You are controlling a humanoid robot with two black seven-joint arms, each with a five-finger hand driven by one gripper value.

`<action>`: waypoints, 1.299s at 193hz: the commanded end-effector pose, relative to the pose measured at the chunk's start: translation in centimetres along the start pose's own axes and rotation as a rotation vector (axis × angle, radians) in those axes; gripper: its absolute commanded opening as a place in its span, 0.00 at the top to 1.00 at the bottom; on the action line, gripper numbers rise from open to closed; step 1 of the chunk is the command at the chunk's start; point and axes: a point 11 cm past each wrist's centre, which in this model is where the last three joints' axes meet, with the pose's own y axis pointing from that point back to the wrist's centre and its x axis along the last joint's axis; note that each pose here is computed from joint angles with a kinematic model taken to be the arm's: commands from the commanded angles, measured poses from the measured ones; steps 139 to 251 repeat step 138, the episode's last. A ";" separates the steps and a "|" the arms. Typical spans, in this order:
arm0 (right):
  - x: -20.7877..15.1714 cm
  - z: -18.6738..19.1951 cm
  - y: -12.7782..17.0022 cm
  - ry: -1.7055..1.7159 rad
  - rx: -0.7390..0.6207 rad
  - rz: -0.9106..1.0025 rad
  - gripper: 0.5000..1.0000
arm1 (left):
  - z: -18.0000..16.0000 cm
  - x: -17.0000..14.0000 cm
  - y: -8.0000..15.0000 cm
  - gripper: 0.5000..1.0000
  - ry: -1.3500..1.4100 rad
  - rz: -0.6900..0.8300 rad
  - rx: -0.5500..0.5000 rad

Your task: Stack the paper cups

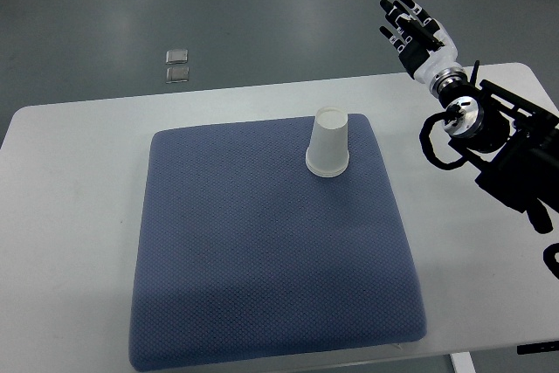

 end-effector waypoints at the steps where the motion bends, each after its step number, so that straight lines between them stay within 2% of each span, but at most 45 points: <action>1: 0.0 1.0 0.3 0.001 -0.010 -0.006 0.19 | 0.0 0.0 0.0 0.00 0.000 0.000 0.000; 251: 0.3 1.7 0.6 0.025 -0.012 -0.007 0.19 | 0.0 0.0 0.0 0.00 0.000 -0.002 0.000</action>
